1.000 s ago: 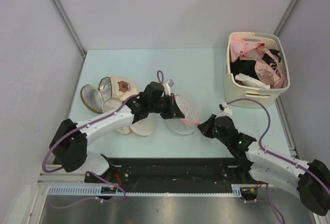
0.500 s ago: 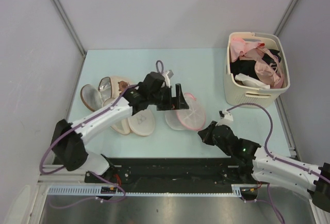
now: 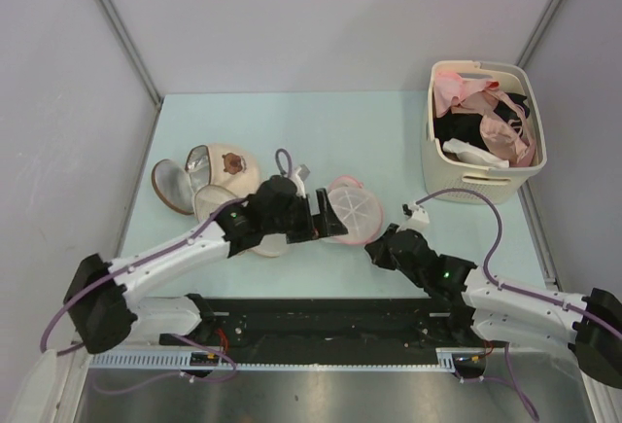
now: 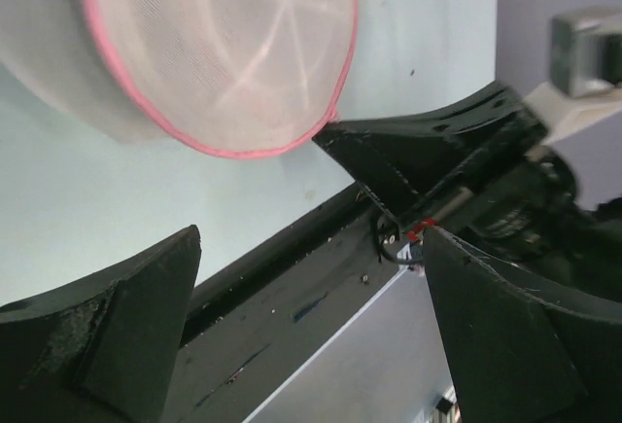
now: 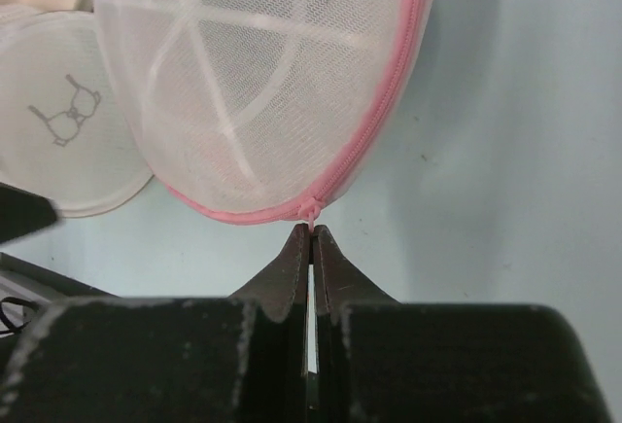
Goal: Unzip the laundry bag and remove the bra
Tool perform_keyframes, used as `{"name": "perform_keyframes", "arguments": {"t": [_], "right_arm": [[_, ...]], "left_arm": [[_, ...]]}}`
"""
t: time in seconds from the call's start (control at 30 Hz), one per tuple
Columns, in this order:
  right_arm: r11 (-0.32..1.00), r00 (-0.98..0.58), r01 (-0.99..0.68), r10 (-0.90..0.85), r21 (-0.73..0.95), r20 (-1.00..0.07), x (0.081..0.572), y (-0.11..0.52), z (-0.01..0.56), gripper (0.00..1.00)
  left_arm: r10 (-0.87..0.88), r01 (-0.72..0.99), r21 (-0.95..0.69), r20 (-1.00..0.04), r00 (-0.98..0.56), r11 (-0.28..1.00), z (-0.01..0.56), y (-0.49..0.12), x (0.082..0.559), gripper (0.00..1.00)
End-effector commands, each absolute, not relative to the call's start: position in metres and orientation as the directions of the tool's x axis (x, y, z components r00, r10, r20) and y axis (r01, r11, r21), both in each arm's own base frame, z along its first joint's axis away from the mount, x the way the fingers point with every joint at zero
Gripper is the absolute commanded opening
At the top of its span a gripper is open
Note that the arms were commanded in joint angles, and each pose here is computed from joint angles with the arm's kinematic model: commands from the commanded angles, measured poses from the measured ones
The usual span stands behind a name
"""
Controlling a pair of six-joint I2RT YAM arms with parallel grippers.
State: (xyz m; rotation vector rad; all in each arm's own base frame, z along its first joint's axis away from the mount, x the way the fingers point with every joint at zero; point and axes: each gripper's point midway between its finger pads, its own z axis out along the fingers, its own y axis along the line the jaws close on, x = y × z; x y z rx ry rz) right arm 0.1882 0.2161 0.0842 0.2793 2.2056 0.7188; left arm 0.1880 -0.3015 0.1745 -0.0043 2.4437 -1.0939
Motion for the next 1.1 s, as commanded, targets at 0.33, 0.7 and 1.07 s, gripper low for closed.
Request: {"name": "perform_keyframes", "arguments": {"t": [0.33, 0.7, 1.07], "right_arm": [[0.762, -0.604, -0.047, 0.493, 0.646, -0.626, 0.195, 0.217, 0.126, 0.0], [0.753, -0.602, -0.055, 0.5, 0.656, -0.623, 0.194, 0.216, 0.13, 0.0], [0.74, -0.6, -0.065, 0.506, 0.669, -0.619, 0.194, 0.219, 0.134, 0.0]], "left_arm": [[-0.184, 0.146, -0.798, -0.305, -0.934, 0.584, 0.159, -0.374, 0.193, 0.84], [-0.261, 0.088, -0.834, -0.268, -0.927, 0.545, 0.158, -0.398, 0.215, 0.87], [-0.306, 0.038, -0.808, -0.266, -0.914, 0.587, 0.15, -0.401, 0.229, 0.25]]}}
